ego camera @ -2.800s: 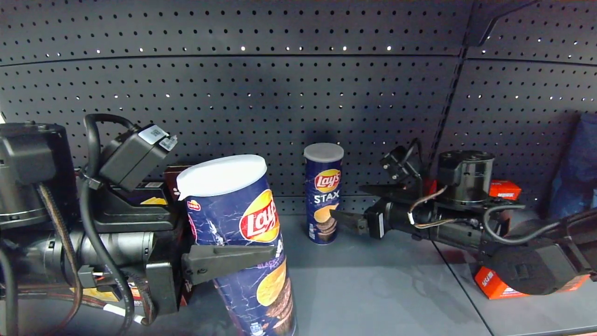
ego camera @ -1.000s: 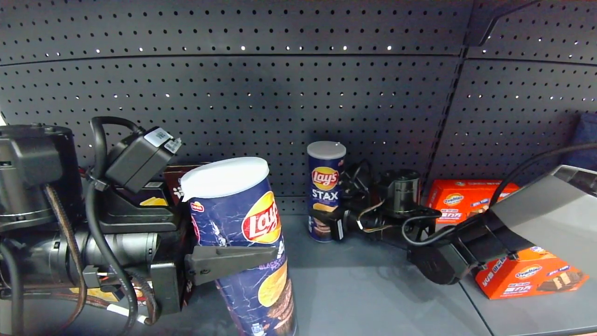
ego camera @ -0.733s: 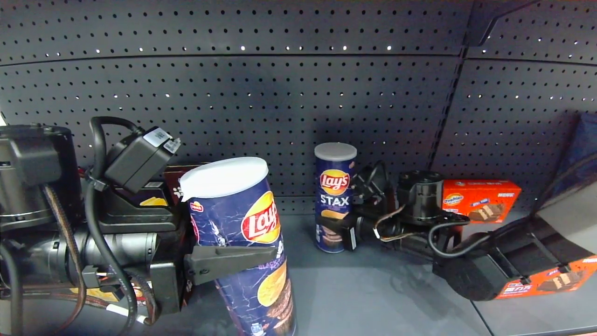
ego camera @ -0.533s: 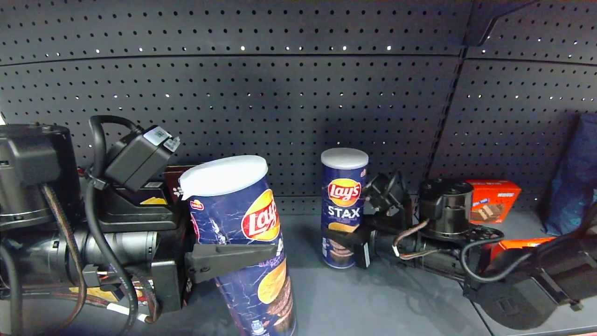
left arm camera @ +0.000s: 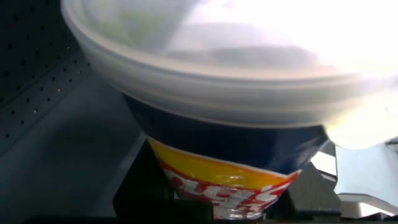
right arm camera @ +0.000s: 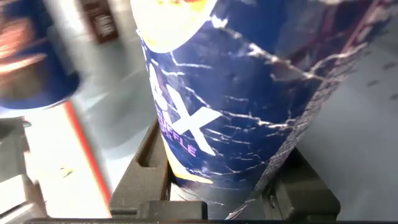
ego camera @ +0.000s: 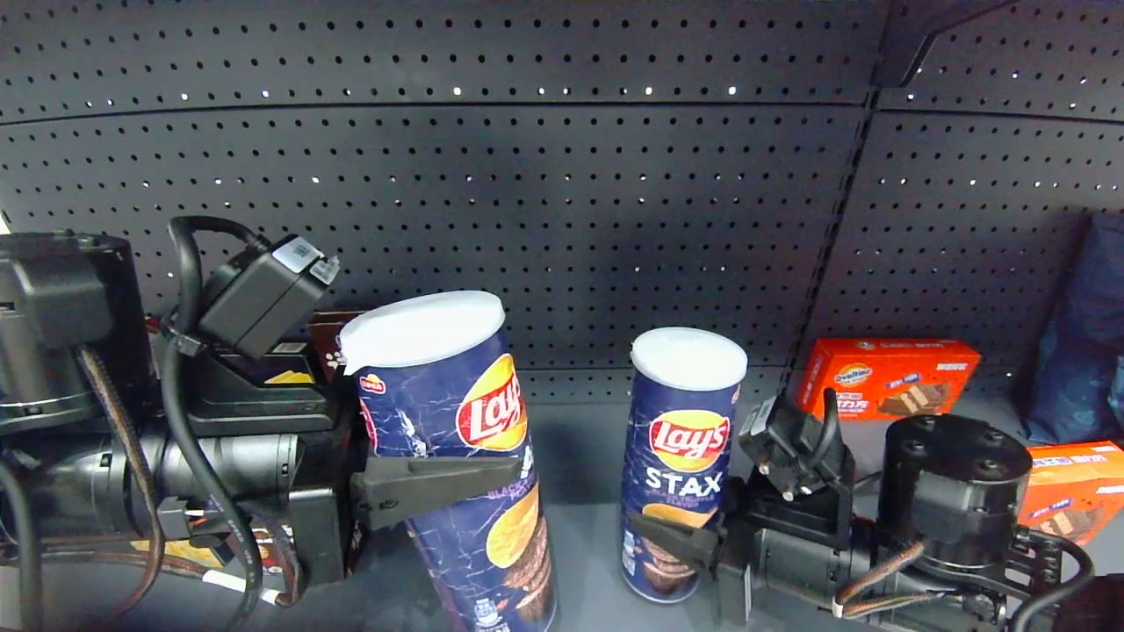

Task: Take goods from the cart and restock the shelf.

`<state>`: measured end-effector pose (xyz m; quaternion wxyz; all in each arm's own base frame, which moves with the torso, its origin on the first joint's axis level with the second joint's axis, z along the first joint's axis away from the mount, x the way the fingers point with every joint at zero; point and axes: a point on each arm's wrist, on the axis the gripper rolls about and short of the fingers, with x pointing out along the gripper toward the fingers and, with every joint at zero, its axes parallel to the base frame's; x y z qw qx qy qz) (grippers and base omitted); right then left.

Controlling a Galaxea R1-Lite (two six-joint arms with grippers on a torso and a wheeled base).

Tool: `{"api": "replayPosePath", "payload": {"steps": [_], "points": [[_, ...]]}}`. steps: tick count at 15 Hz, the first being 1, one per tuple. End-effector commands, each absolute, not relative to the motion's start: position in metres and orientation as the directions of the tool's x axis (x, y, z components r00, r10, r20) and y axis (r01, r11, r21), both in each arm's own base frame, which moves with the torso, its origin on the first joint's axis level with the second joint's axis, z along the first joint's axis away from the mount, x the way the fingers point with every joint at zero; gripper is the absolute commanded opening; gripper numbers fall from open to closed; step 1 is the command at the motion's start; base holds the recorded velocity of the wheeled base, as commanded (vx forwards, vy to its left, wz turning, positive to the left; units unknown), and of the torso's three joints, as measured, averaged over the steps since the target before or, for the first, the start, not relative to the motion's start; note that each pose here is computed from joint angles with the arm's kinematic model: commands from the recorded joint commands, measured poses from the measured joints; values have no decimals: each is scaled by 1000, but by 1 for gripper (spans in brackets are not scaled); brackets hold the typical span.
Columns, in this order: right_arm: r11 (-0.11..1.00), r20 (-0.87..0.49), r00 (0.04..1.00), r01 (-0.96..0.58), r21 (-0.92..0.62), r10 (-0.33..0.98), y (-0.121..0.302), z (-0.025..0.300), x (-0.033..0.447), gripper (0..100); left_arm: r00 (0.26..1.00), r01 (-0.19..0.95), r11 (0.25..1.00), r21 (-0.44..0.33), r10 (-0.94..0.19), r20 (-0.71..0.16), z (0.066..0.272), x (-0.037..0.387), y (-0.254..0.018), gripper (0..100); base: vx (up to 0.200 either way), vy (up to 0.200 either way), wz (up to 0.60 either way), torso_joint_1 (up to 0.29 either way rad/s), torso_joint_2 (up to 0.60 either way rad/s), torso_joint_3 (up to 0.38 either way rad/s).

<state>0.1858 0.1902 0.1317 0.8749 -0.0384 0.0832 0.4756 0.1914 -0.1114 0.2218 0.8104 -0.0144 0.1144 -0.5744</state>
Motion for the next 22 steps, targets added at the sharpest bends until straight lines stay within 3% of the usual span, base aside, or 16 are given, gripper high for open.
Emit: {"api": "replayPosePath", "payload": {"steps": [1, 18, 19, 22], "points": [[529, -188, 517, -849, 14, 835, 190, 131, 178, 0, 319, 926, 344, -154, -933, -169, 222, 191, -112, 0, 0, 0, 0, 0, 0, 0], [532, -223, 513, -846, 32, 829, 197, 111, 186, 0, 323, 924, 349, -157, -931, -171, 221, 190, -111, 0, 0, 0, 0, 0, 0, 0], [532, -224, 513, -846, 30, 829, 197, 110, 185, 100, 323, 924, 349, -157, -931, -171, 221, 190, -111, 0, 0, 0, 0, 0, 0, 0], [541, -225, 522, -841, 26, 823, 193, 111, 181, 100, 322, 925, 348, -156, -932, -170, 221, 190, -111, 0, 0, 0, 0, 0, 0, 0]]}}
